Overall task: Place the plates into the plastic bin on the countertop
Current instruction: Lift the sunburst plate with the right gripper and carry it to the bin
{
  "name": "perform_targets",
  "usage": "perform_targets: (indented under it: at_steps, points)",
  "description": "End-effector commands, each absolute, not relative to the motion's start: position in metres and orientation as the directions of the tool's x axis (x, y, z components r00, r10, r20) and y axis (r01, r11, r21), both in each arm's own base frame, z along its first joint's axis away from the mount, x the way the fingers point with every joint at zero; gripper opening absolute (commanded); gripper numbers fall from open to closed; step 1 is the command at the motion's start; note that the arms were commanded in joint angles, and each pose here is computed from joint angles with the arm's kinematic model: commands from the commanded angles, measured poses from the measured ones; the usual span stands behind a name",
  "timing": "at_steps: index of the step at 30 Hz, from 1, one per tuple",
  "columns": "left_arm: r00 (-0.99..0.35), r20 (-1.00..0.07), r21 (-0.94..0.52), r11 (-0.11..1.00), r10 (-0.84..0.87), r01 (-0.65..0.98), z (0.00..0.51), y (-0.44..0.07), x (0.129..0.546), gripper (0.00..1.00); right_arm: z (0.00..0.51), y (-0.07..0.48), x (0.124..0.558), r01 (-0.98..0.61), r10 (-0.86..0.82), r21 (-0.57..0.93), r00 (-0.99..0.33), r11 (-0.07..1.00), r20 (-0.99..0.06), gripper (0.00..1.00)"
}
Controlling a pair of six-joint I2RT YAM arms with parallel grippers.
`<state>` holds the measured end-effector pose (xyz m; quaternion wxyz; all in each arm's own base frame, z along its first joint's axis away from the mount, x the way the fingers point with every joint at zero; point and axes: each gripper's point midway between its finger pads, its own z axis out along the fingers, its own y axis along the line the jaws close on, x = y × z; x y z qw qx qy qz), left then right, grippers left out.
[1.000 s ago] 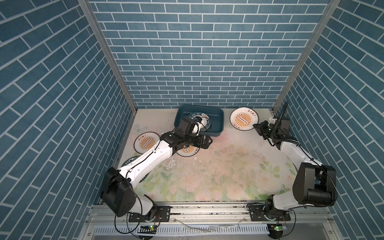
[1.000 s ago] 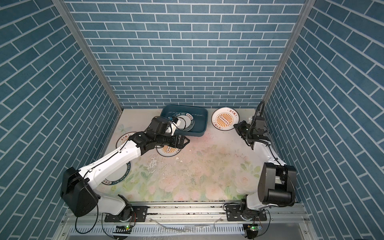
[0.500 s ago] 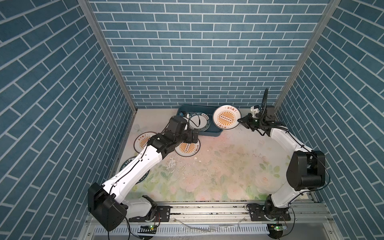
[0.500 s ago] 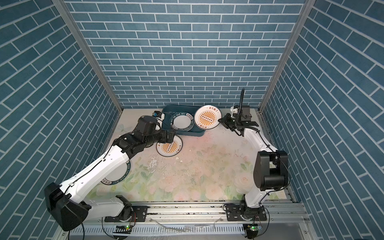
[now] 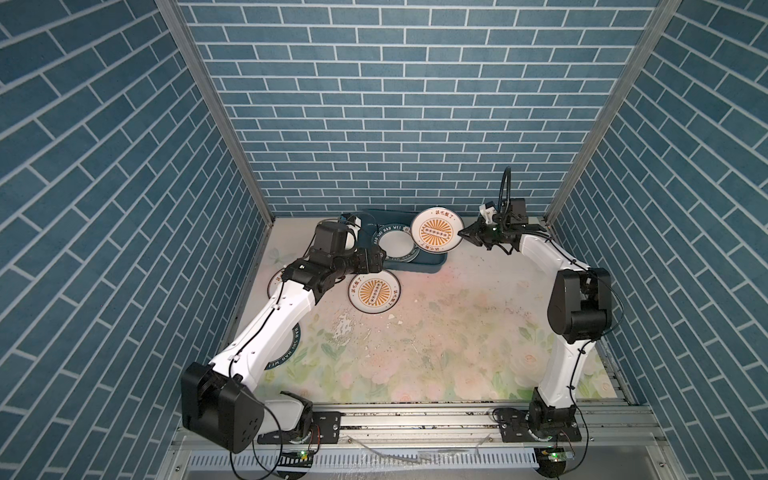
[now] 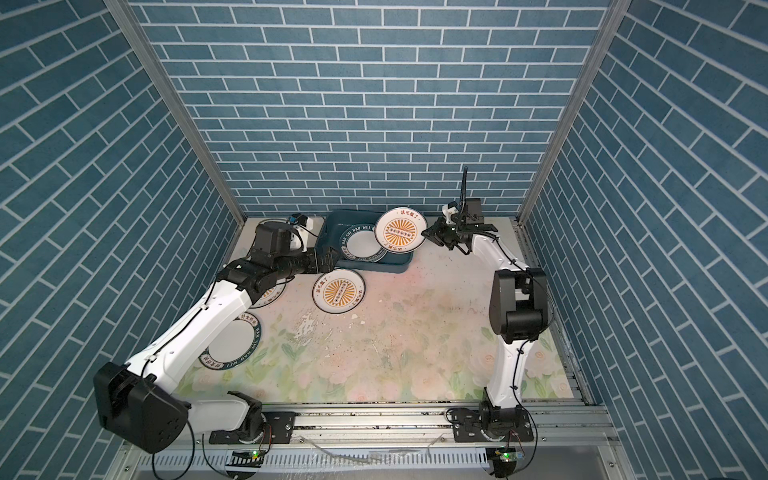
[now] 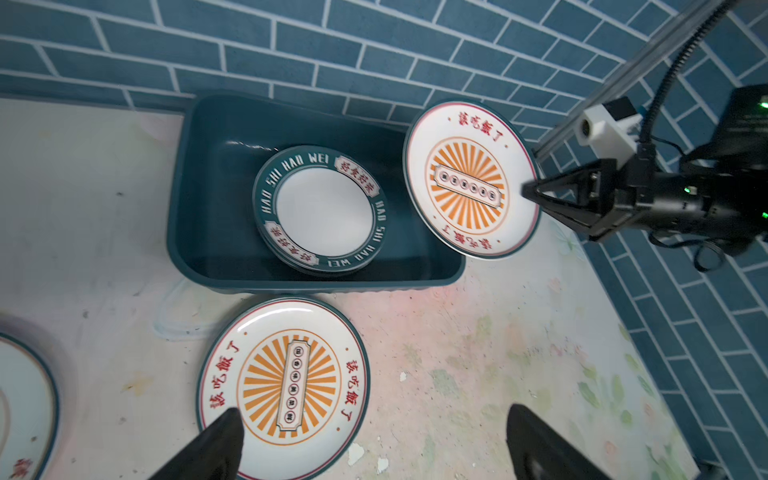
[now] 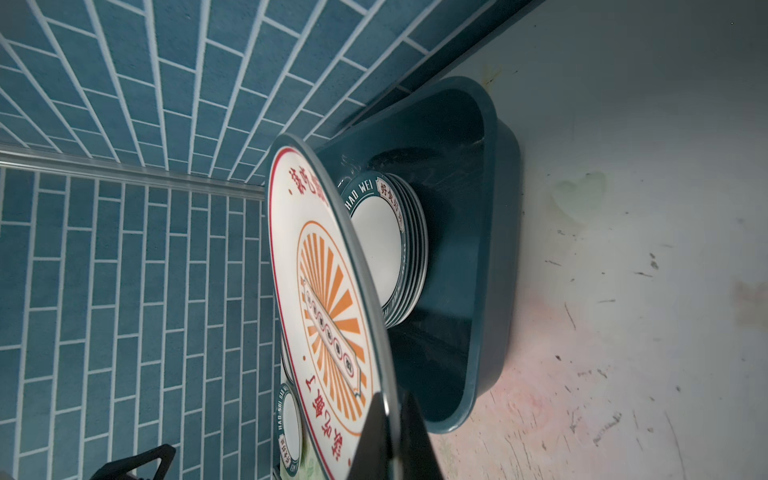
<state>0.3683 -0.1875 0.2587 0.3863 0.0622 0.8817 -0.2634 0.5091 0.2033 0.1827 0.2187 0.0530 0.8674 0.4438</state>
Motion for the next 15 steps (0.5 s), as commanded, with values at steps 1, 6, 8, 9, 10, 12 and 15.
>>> perform_targets:
  at_steps: [1, 6, 8, 9, 10, 12, 15]
  points:
    - [-0.722, -0.690, -0.510, 0.742, -0.050, 0.435, 0.268, -0.216, 0.359, 1.00, 0.182, 0.216, 0.516, -0.175, 0.205, 0.789, -0.912, 0.589, -0.355, 0.00]
    - [-0.716, -0.697, -0.506, 0.734, -0.039, 0.453, 0.270, -0.217, 0.358, 0.99, 0.160, 0.228, 0.533, -0.174, 0.171, 0.798, -0.930, 0.577, -0.326, 0.00]
    - [-0.721, -0.692, -0.510, 0.734, -0.039, 0.449, 0.268, -0.217, 0.360, 1.00, 0.153, 0.236, 0.536, -0.186, 0.152, 0.797, -0.933, 0.575, -0.327, 0.00]
    - [-0.725, -0.688, -0.513, 0.733, -0.039, 0.447, 0.266, -0.217, 0.360, 0.99, 0.152, 0.240, 0.537, -0.195, 0.143, 0.797, -0.933, 0.572, -0.330, 0.00]
    - [-0.730, -0.682, -0.518, 0.732, -0.040, 0.444, 0.264, -0.218, 0.361, 1.00, 0.150, 0.246, 0.538, -0.205, 0.132, 0.798, -0.933, 0.567, -0.334, 0.00]
    - [-0.745, -0.666, -0.527, 0.732, -0.039, 0.432, 0.258, -0.219, 0.363, 1.00, 0.146, 0.254, 0.539, -0.212, 0.118, 0.799, -0.936, 0.563, -0.332, 0.00]
    - [-0.758, -0.651, -0.535, 0.731, -0.037, 0.423, 0.253, -0.220, 0.365, 0.99, 0.141, 0.266, 0.540, -0.224, 0.096, 0.800, -0.939, 0.556, -0.330, 0.00]
